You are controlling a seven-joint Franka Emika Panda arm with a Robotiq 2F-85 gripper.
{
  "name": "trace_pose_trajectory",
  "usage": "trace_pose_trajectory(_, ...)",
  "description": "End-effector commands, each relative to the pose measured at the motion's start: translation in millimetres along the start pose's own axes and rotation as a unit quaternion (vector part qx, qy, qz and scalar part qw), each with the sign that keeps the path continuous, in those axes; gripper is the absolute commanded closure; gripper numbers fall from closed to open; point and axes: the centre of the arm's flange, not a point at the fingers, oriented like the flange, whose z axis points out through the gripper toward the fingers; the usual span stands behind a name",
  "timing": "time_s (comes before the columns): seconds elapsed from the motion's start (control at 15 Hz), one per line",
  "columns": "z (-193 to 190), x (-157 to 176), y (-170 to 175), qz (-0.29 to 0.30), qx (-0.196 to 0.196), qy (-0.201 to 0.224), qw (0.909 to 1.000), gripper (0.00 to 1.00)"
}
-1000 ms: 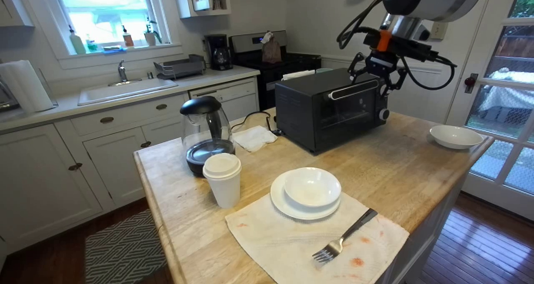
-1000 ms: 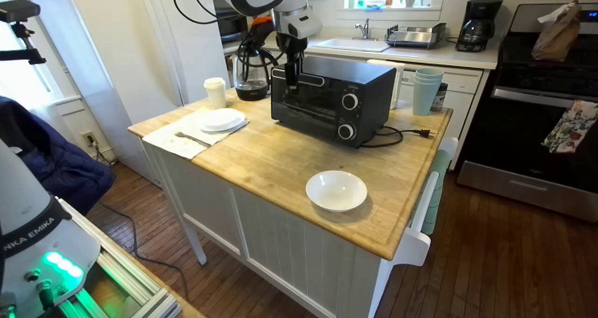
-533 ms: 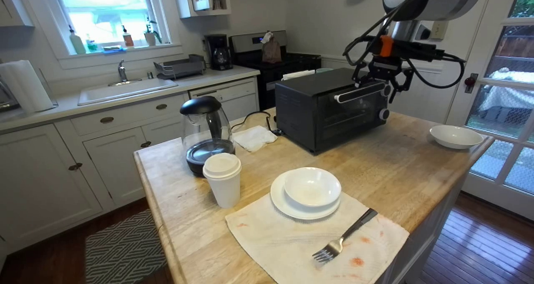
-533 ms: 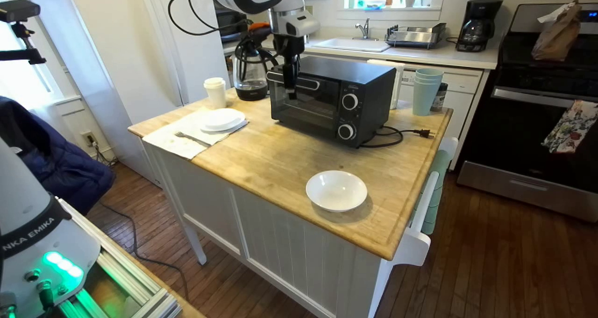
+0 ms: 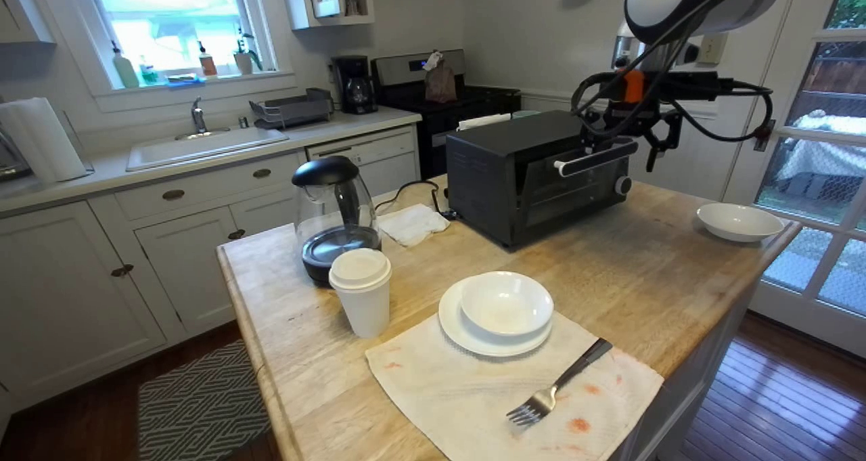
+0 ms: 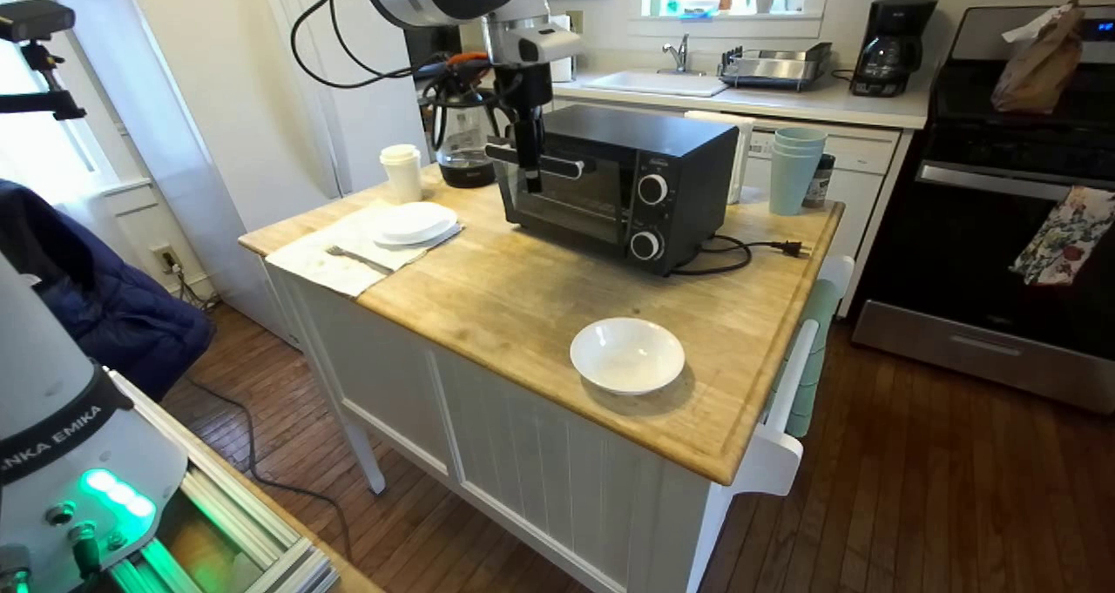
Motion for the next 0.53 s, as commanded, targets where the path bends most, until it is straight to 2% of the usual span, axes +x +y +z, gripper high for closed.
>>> trace_pose_trajectory(0.0, -10, -32, 13, -0.030, -0.019, 0.012, 0.9993, 0.00)
trace_pose_trajectory(0.47, 1, -59, 24, -0.092, -0.057, 0.020, 0.9939, 0.00)
